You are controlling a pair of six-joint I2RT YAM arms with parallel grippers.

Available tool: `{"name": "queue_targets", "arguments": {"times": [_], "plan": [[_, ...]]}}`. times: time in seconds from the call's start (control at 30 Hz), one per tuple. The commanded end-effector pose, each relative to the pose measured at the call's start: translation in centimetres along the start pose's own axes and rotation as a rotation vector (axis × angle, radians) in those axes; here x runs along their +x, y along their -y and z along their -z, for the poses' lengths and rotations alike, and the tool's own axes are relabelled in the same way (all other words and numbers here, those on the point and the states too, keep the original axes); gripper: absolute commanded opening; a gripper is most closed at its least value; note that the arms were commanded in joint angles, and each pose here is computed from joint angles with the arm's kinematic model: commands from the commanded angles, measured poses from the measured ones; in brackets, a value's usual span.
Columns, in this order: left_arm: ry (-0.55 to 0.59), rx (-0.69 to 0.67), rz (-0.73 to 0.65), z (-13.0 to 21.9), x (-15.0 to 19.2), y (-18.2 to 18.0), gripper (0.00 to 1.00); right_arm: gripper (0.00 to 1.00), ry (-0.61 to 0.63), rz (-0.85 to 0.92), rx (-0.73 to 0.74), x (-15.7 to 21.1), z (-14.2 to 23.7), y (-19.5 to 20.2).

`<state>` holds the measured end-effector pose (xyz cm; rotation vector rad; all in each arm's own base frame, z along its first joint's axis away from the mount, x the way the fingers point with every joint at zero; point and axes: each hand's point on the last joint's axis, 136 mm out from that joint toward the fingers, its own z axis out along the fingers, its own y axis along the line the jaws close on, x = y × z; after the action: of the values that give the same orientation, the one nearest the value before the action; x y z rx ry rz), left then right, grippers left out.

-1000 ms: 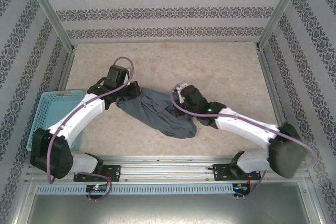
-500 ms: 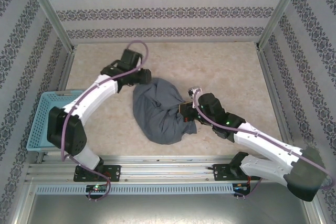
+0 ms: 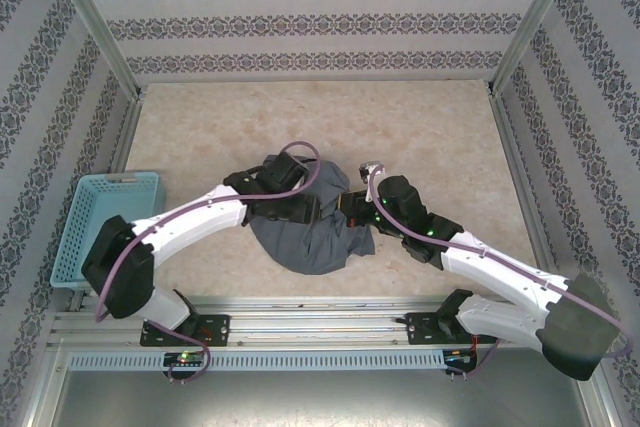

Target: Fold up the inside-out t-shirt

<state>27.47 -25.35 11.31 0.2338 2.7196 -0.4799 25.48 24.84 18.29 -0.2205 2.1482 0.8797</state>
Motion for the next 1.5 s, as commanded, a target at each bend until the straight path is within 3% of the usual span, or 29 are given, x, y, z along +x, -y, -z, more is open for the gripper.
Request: {"name": "queue_targets", "arguments": {"times": [0.0, 0.13, 0.23, 0.4, 0.57, 0.77, 0.8, 0.9, 1.0, 1.17, 1.47], "plan": [[-0.005, 0.026, 0.023, -1.8, 0.0, 0.6, 0.61, 0.0, 0.055, -0.003, -0.048, -1.4, 0.7, -1.5], [-0.013, -0.007, 0.017, -2.9, 0.0, 0.1, 0.45, 0.0, 0.092, -0.026, 0.017, -2.0, 1.3, -0.3], [0.01, -0.047, 0.018, -2.5, 0.0, -0.8, 0.23, 0.0, 0.104, -0.044, 0.076, -2.2, 1.7, 0.9], [0.175, -0.132, 0.031, 1.5, -0.4, -3.7, 0.0, 0.0, 0.109, -0.125, 0.235, -2.3, 2.7, 5.5], [0.385, -0.21, 0.107, 5.6, 1.2, -8.2, 0.0, 0.0, 0.116, -0.27, 0.278, -1.9, 3.5, 10.0], [0.357, -0.109, 0.101, 4.2, 3.1, -7.7, 0.0, 0.0, 0.014, -0.256, 0.304, -0.5, 1.9, 11.4], [0.348, -0.081, 0.085, 3.9, 3.2, -7.1, 0.0, 0.04, -0.008, -0.235, 0.324, -0.5, 2.0, 11.5], [0.33, -0.01, 0.05, 3.4, 3.2, -5.7, 0.0, 0.39, -0.05, -0.074, 0.443, -1.2, 3.0, 11.0], [0.314, 0.024, 0.028, 3.1, 3.1, -4.8, 0.0, 0.54, -0.089, 0.125, 0.564, -1.3, 4.6, 9.1], [0.317, 0.045, 0.016, 2.9, 3.0, -4.3, 0.0, 0.52, -0.167, 0.097, 0.482, 1.5, 3.6, 6.2], [0.31, 0.051, 0.01, 2.8, 3.4, -4.3, 0.0, 0.45, -0.266, -0.033, 0.57, 4.5, -0.2, 8.7]]}}
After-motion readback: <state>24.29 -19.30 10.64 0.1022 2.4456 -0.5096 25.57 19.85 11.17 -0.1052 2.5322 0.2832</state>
